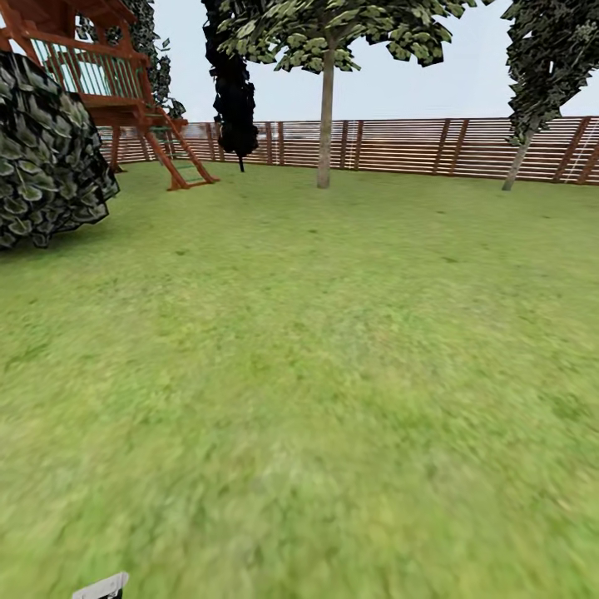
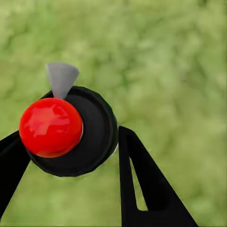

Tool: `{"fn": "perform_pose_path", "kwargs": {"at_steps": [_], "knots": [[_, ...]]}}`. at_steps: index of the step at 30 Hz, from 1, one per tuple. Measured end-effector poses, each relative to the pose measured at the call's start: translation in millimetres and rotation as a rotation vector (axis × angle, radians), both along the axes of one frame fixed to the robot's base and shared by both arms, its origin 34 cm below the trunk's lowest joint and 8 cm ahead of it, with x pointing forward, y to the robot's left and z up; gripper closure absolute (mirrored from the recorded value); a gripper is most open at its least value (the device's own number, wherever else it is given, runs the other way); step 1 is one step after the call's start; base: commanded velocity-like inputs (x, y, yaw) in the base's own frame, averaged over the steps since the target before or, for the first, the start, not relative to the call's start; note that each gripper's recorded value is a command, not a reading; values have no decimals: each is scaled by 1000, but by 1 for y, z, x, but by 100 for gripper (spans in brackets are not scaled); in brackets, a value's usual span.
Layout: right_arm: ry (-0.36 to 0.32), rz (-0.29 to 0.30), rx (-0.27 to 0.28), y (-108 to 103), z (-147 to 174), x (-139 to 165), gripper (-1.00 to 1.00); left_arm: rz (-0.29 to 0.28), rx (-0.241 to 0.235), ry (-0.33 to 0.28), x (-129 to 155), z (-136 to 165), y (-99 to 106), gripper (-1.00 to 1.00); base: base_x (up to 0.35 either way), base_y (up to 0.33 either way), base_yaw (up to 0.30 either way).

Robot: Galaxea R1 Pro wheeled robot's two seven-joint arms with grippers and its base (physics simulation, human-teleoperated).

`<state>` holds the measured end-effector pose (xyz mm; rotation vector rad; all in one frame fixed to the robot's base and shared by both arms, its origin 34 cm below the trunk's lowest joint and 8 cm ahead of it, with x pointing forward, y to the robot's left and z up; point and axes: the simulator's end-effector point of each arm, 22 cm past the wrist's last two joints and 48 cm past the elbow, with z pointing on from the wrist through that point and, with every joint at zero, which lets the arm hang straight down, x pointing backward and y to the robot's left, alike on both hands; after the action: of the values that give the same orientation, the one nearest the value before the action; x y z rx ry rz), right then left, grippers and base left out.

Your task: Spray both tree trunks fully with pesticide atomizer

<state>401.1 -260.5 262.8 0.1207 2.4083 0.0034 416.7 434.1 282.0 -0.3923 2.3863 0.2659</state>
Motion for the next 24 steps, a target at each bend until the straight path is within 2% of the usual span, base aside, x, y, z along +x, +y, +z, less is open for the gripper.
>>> {"fn": "perform_pose_path", "kwargs": {"at_steps": [24], "knots": [[0,-1,0,0,0,0,-100,0,0,0,0,0,0,100,335,80,0]]}}
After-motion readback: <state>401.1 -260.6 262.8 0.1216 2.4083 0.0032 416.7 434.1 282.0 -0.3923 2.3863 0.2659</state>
